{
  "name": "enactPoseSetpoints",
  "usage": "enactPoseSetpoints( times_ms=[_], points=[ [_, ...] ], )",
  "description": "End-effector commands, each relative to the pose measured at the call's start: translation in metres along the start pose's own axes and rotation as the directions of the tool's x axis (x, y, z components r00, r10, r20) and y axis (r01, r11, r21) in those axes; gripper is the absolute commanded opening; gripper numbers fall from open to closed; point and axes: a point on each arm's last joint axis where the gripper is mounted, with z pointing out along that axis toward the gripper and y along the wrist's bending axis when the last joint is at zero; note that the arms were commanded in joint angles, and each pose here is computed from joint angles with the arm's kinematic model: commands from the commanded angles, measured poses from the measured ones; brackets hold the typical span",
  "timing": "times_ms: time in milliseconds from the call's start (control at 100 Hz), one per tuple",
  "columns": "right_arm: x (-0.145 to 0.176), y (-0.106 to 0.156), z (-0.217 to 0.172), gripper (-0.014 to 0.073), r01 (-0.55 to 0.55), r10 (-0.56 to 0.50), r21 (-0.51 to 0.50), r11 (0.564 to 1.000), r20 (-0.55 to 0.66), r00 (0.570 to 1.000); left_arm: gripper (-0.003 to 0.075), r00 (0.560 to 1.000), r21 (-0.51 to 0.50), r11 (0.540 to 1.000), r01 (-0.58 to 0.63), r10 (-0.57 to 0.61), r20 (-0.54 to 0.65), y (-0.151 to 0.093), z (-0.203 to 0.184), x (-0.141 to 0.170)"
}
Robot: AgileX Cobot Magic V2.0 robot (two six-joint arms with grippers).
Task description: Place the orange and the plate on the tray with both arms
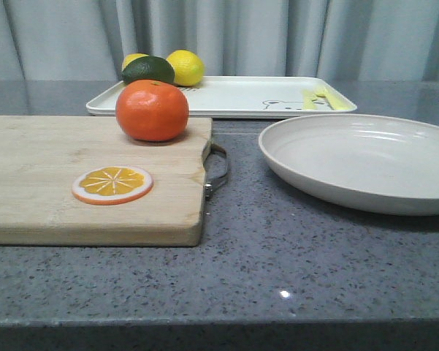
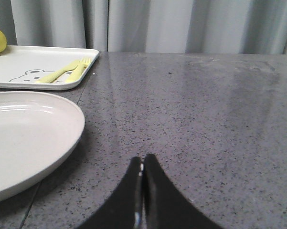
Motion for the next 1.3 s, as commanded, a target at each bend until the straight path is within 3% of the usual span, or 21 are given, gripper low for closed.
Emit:
enactPoseSetpoints(
  times_ms=[0, 850, 1040, 1290],
  points=[
    [-0.015, 0.001, -0.002, -0.0066, 0.0, 0.001, -0.009, 1.0, 0.105, 0.994, -0.002, 0.994, 0.009, 1.0, 0.008, -0.009, 0.106, 0.0, -0.003, -0.006],
    [-0.016, 0.001, -0.003, -0.0066, 0.0, 0.001, -0.01, 1.0, 0.116, 0.993, -0.002, 0.992, 0.009, 1.0, 0.008, -0.009, 0.123, 0.0, -0.003, -0.008],
    [-0.016, 0.001, -0.003, -0.0066, 0.0, 0.001, -0.01, 1.0, 0.116, 0.993, -0.002, 0.984, 0.011, 1.0, 0.01, -0.012, 0.177, 0.0, -0.003, -0.013],
    [-0.031, 0.002, -0.005, -0.0066, 0.001, 0.005, -0.023, 1.0, 0.252, 0.968, -0.002, 0.975, 0.013, 1.0, 0.014, -0.016, 0.22, -0.001, -0.006, -0.027]
  ],
)
